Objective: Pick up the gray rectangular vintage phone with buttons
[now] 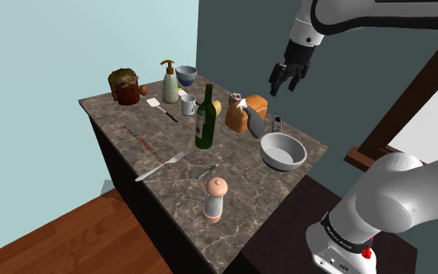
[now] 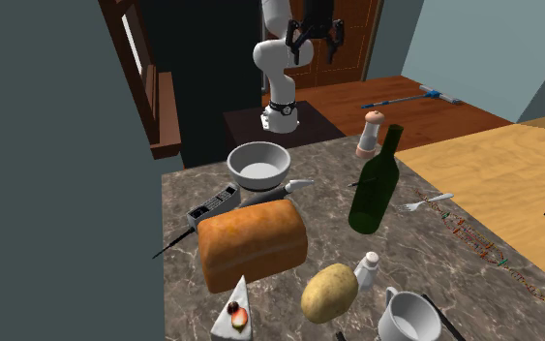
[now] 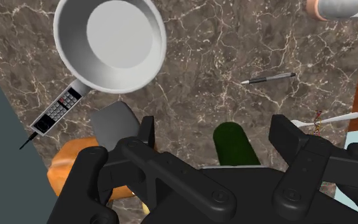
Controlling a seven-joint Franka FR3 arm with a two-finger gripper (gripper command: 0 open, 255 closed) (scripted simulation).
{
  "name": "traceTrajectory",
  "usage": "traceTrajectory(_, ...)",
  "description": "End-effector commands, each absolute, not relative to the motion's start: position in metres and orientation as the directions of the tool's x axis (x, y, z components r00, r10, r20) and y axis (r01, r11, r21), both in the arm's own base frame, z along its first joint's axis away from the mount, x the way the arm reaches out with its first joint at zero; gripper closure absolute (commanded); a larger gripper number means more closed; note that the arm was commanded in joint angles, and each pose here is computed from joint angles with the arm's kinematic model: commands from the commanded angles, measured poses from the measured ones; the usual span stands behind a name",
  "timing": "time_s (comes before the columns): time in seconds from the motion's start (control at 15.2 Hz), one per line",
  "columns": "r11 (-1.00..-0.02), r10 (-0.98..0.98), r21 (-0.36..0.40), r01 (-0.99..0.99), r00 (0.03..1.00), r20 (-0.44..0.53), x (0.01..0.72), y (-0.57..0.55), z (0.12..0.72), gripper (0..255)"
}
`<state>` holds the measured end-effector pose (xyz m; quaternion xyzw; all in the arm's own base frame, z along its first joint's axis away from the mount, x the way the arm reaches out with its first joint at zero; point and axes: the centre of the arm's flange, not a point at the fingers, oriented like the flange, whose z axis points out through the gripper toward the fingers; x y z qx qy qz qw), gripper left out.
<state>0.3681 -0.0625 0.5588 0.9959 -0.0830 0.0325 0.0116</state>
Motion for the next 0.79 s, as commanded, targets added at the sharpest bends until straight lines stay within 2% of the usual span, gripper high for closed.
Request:
traceTrajectory(0.0,-0.982,-0.184,0.016,-0.186,0.981,0.064,0.382,-0.085,0.543,0)
traceTrajectory(0.73,-0.957,-0.29,0.007,-0.29,0.956,0.042,0.439,-0.193,0.462,0)
